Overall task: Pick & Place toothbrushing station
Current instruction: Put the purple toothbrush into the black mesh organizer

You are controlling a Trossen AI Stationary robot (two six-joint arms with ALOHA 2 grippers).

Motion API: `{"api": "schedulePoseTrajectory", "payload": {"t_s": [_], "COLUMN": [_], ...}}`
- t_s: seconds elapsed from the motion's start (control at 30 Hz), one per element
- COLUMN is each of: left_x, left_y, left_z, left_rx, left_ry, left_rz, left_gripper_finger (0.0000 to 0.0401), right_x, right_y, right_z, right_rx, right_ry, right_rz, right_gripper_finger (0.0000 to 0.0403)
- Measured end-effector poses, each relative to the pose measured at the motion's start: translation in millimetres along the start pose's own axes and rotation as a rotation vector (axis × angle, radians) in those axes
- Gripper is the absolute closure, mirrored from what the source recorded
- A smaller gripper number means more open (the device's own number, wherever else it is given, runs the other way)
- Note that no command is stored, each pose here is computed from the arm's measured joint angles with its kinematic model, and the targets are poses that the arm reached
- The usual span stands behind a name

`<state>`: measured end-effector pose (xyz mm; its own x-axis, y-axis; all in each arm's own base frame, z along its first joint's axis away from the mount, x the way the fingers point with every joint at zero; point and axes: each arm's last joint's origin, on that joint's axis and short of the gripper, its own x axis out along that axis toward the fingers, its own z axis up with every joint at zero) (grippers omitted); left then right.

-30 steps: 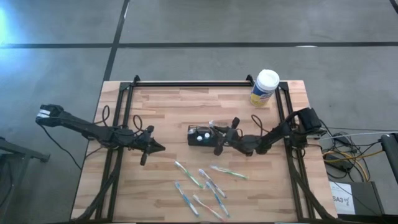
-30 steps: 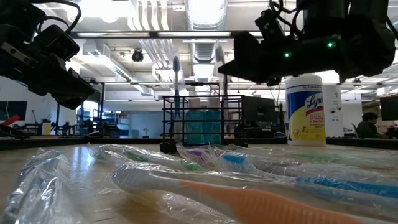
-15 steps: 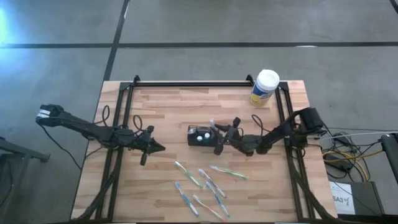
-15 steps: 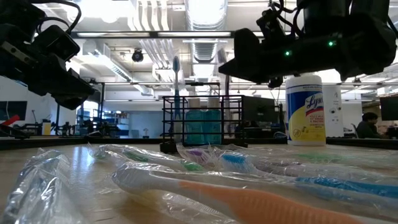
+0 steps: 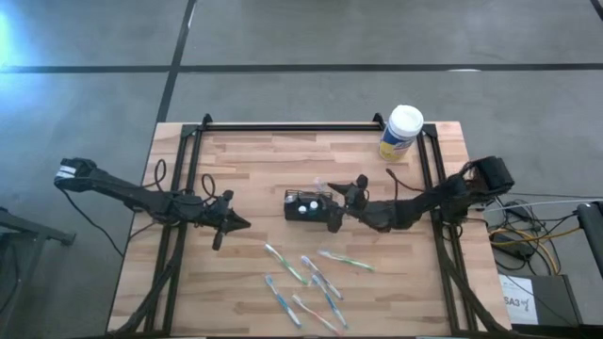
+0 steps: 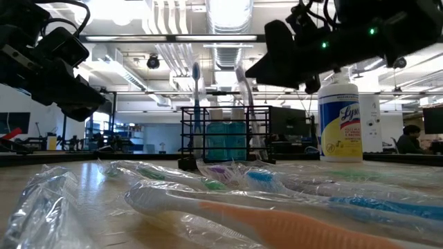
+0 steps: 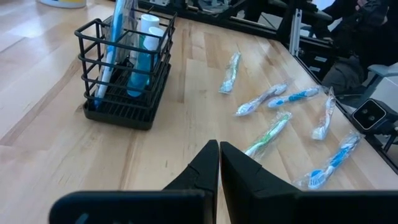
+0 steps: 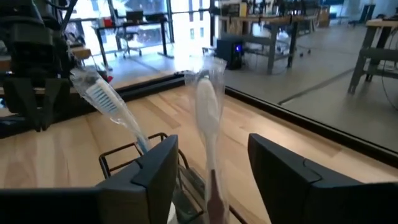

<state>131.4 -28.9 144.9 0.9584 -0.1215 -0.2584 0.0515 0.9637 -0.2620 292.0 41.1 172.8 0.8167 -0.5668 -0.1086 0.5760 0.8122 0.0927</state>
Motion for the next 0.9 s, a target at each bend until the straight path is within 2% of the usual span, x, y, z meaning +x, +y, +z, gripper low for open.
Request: {"api": "schedulePoseTrajectory", "payload": {"t_s": [0.17, 0.33, 0.47, 0.57, 0.7, 0.9], "left_x": [0, 0, 0, 0, -1, -2], "left_y": [0, 0, 0, 0, -1, -2], "left_z": [0, 0, 0, 0, 1, 6], "left_rx": [0.000, -0.001, -0.005, -0.013, -0.013, -0.013], "left_ry": [0.000, 0.001, -0.001, -0.002, -0.013, -0.055], "left_rz": [0.000, 0.000, -0.001, -0.005, -0.010, -0.023], "left_gripper_finger": [0.0382, 0.0382, 0.0382, 0.0382, 0.0382, 0.0382], "right_x": [-9, -29, -46, -54, -60, -55], "right_y": [4, 24, 42, 56, 77, 113], "right_z": [31, 75, 99, 108, 107, 93], "right_rx": [-0.036, -0.063, -0.104, -0.115, -0.141, -0.149], "right_ry": [0.056, 0.121, 0.251, 0.371, 0.528, 0.681], "right_rz": [0.004, 0.133, 0.163, 0.142, 0.138, 0.169], "right_gripper_finger": [0.0205, 0.0214, 0.0227, 0.0239, 0.0254, 0.0270]}}
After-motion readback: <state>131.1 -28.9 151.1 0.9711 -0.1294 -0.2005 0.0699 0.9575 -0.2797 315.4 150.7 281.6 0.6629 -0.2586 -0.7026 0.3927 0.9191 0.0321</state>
